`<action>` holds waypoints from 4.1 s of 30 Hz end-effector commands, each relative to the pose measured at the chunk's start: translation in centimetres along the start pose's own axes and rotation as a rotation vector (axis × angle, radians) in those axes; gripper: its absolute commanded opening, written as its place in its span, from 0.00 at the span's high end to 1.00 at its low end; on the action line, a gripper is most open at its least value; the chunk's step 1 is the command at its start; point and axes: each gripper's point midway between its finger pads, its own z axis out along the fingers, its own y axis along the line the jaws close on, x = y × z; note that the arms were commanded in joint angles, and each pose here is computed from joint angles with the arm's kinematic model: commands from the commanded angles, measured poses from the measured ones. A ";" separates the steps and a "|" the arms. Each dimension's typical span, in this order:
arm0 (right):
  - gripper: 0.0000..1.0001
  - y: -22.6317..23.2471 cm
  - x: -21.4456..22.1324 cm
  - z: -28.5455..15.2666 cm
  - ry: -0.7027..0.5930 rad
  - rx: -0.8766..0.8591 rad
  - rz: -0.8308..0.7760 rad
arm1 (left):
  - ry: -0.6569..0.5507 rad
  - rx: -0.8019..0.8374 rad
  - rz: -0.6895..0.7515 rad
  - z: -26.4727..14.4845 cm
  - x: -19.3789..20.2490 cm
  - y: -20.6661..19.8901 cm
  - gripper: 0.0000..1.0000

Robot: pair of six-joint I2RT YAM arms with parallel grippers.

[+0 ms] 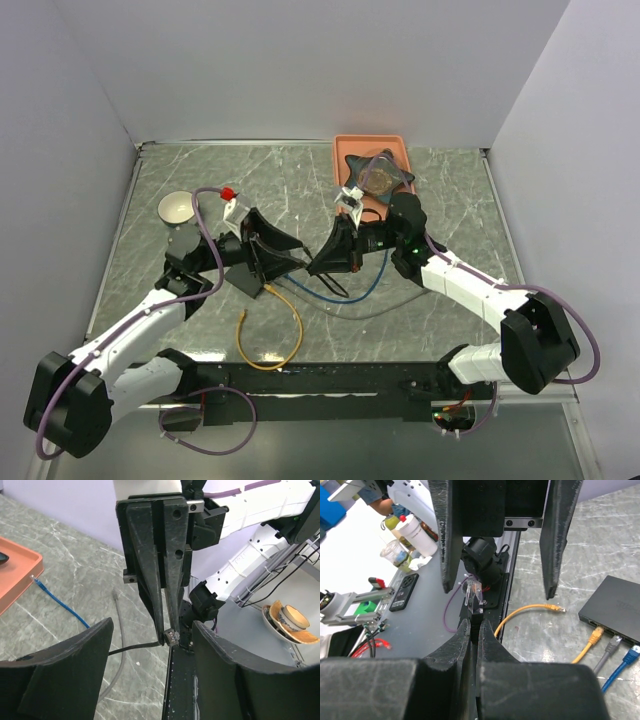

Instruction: Insert the plug into the switch port

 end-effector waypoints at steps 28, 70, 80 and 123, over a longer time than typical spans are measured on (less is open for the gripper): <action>0.01 -3.4 -5.7 -3.9 -0.174 0.521 -0.120 | -0.041 -0.107 -0.006 2.1 -3.1 0.8 0.99; 0.64 -8.3 -6.2 -2.4 -0.035 1.016 -0.250 | -0.049 -0.448 -0.370 3.4 -4.7 6.9 0.99; 0.63 -8.0 -6.7 -2.4 -0.064 1.021 -0.251 | -0.032 -0.436 -0.385 3.7 -4.2 7.0 0.99; 1.00 -9.3 -4.4 -2.5 0.026 1.046 -0.241 | -0.379 -1.139 -0.262 -9.3 -6.3 12.3 0.01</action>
